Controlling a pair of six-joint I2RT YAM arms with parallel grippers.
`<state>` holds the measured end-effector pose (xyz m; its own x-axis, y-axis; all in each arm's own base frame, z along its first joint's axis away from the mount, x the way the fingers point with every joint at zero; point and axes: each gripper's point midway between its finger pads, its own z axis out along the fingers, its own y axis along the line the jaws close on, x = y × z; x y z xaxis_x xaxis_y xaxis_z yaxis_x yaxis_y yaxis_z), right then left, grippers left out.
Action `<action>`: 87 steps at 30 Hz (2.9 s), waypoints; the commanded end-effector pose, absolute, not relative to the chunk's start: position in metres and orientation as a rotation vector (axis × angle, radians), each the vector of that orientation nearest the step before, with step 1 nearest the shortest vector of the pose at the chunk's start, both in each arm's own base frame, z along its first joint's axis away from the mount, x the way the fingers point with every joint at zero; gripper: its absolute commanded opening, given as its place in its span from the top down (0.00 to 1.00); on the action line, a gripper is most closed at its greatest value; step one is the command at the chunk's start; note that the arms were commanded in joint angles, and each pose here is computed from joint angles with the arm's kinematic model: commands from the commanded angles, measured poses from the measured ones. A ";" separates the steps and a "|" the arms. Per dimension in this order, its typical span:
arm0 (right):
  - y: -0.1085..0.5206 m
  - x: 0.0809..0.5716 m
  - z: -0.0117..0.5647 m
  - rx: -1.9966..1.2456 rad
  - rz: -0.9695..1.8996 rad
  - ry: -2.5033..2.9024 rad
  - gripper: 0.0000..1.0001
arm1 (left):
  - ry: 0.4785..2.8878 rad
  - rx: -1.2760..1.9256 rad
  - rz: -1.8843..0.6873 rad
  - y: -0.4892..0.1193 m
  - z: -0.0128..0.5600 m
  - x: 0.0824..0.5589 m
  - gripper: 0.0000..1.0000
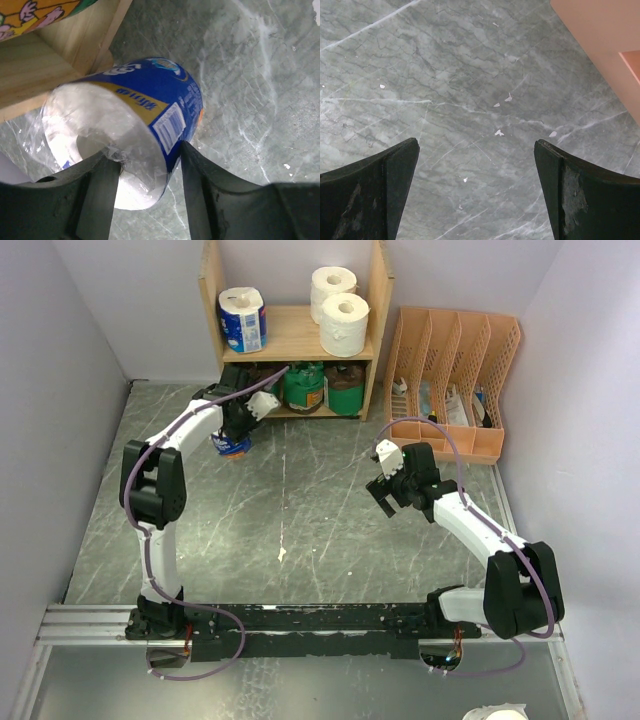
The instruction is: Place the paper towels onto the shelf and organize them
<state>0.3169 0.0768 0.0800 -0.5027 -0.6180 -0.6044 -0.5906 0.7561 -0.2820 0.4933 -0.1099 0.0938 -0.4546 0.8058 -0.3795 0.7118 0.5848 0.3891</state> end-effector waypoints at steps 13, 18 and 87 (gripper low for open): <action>0.076 0.321 0.077 -0.914 -0.072 2.235 0.01 | 2.208 1.283 0.195 -0.140 0.151 0.484 0.93; 0.075 0.321 0.076 -0.916 -0.083 2.238 0.01 | 2.075 1.501 0.133 -0.199 0.206 0.426 0.93; 0.066 0.322 0.091 -0.855 -0.109 2.212 0.02 | 1.284 1.391 0.628 -0.274 0.391 0.531 0.38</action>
<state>0.3192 0.0697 0.0893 -0.4918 -0.6204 -0.6109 -0.5675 0.7605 -0.3154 0.5238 -0.2713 0.3745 0.2765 0.9214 -0.2731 0.4155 0.1417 0.8985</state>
